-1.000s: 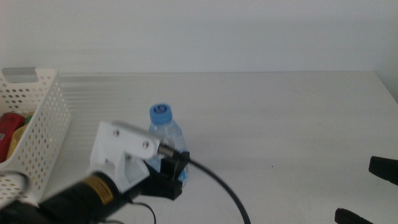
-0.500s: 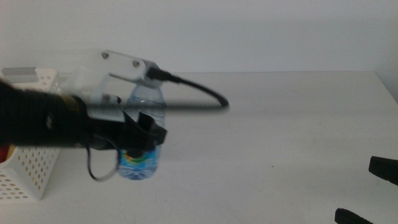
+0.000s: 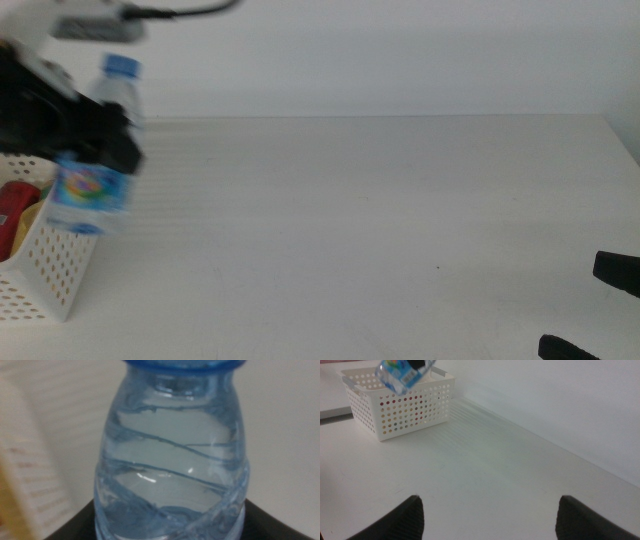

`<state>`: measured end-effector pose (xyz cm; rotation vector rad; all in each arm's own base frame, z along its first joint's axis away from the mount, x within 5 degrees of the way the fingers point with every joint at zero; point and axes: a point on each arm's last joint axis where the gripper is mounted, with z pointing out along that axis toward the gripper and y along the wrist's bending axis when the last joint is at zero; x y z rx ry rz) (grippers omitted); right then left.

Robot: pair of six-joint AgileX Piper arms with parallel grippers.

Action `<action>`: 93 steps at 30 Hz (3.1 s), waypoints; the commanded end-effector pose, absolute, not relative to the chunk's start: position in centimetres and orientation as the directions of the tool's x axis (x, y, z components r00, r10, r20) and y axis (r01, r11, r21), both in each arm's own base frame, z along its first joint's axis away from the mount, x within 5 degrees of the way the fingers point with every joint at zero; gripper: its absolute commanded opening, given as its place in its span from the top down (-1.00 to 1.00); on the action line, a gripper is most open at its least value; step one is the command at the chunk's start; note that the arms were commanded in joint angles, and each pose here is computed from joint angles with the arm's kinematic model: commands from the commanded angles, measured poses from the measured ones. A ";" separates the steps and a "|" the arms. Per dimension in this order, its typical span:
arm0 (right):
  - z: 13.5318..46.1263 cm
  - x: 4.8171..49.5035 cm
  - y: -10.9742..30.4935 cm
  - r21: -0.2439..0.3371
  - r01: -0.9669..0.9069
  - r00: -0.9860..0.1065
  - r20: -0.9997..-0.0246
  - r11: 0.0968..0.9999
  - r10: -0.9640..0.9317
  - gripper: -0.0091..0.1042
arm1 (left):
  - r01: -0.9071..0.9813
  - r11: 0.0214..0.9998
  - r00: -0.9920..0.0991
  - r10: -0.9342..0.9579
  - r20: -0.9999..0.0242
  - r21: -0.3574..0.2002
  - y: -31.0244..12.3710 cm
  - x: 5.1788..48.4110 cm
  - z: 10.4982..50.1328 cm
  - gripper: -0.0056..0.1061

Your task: Use arms to grab the bottles and put them into the dustbin to the left of the table.

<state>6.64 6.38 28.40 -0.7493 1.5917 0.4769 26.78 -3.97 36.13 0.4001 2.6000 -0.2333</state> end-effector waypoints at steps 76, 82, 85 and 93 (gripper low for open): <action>30.0 6.7 6.5 -0.128 -0.694 0.044 -0.990 0.709 -0.135 -0.52 | 0.067 0.998 -0.681 0.049 -0.731 0.005 2.3 24.1 41.2 -0.72; 30.0 6.7 6.5 -0.128 -0.694 0.044 -0.990 0.709 -0.135 -0.52 | 0.072 0.997 -0.599 0.037 -0.800 -0.008 1.3 19.2 42.2 -0.72; 30.0 6.7 6.5 -0.128 -0.694 0.044 -0.990 0.709 -0.135 -0.52 | 0.049 0.999 -0.523 0.040 -0.851 0.017 1.1 17.1 41.9 -0.72; 30.0 6.7 6.5 -0.128 -0.694 0.044 -0.990 0.709 -0.135 -0.52 | 0.013 1.000 -0.375 -0.022 -0.927 -0.029 0.1 13.4 38.5 -0.72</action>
